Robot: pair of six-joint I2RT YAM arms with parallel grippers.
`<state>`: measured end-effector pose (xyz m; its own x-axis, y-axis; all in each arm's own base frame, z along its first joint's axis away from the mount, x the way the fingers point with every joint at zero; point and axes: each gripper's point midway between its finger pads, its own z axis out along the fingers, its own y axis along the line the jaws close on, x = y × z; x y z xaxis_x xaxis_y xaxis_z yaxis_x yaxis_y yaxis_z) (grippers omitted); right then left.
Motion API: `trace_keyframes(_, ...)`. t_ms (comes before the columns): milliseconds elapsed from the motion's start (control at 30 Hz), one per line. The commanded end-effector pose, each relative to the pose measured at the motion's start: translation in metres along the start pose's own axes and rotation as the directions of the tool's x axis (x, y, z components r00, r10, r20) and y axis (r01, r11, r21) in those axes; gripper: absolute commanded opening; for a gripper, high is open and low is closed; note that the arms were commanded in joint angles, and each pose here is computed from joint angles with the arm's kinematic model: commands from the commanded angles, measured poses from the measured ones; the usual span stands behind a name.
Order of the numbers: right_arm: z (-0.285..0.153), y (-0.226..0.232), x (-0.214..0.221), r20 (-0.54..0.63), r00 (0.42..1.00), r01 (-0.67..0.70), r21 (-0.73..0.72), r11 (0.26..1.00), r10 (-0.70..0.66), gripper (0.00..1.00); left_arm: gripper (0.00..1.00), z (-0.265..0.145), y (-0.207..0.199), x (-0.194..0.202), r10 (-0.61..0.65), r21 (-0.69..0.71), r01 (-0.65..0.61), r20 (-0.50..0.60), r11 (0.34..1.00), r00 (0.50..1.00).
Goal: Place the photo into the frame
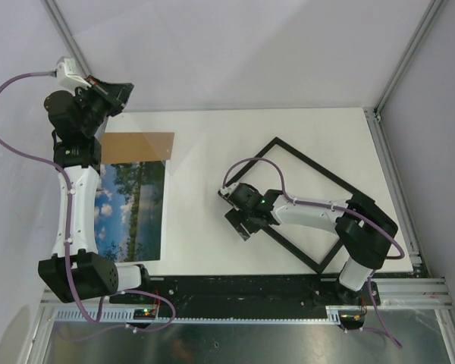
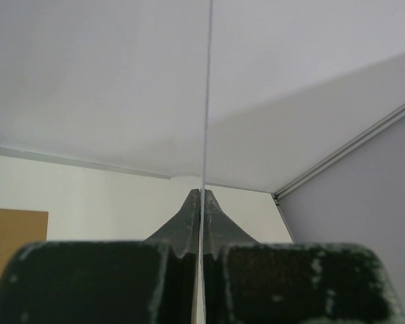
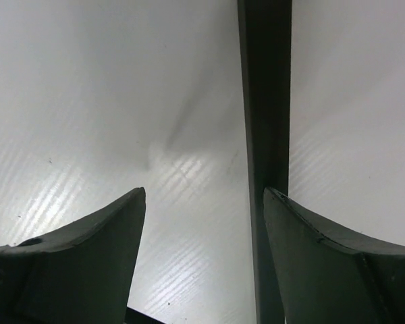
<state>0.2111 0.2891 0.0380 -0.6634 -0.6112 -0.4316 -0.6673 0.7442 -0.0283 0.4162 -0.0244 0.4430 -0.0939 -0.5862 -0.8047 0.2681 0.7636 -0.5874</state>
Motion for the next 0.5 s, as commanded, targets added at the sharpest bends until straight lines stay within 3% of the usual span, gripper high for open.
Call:
trace_keyframes(0,-0.012,-0.009,0.005,0.017,0.999,-0.036,0.035,0.999,0.036,0.75,0.00,-0.009,-0.022,-0.022,0.044,0.060,-0.047,0.056,0.997,0.997)
trace_keyframes(467,-0.011,-0.033,0.023,0.018,0.997,-0.081,0.045,0.996,0.081,0.75,0.00,-0.007,-0.019,-0.019,0.047,0.058,-0.049,0.049,0.997,0.998)
